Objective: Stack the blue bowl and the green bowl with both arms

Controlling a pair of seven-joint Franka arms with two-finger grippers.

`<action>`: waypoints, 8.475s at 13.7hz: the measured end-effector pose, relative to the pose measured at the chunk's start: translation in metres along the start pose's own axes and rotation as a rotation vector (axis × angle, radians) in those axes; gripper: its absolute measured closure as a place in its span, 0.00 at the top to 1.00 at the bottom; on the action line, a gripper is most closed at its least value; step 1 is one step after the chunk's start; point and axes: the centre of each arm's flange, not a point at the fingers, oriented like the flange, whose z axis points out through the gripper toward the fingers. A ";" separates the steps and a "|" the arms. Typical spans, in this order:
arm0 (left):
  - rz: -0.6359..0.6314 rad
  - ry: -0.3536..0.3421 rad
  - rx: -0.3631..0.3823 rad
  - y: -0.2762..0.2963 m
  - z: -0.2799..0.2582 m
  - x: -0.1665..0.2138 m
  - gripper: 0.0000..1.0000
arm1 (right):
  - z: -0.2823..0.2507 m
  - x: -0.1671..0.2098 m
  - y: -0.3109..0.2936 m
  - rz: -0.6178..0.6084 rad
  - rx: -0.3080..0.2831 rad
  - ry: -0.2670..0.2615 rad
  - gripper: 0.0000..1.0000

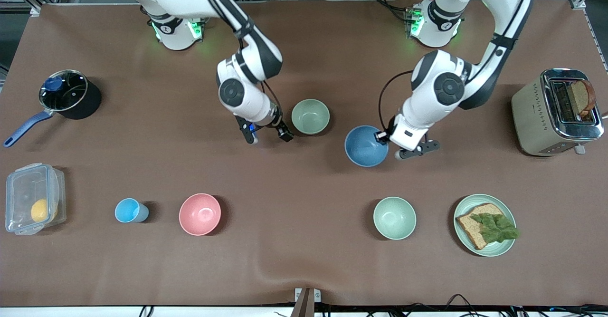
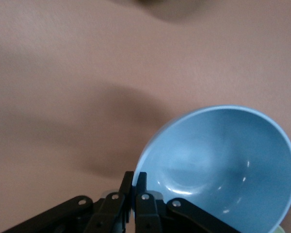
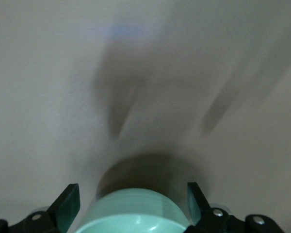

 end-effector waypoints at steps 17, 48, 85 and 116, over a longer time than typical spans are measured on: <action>0.001 -0.108 0.053 0.070 0.018 -0.105 0.05 | 0.033 0.030 0.006 0.112 0.037 -0.244 1.00; -0.164 -0.154 0.100 0.141 0.001 -0.047 1.00 | 0.025 0.051 0.009 0.049 -0.017 -0.271 1.00; 0.240 0.027 0.172 -0.128 -0.342 0.078 1.00 | -0.452 0.185 0.012 -0.723 -0.214 0.044 1.00; 0.298 0.048 0.172 -0.131 -0.352 0.074 1.00 | -0.505 0.190 0.039 -1.356 -0.222 0.342 1.00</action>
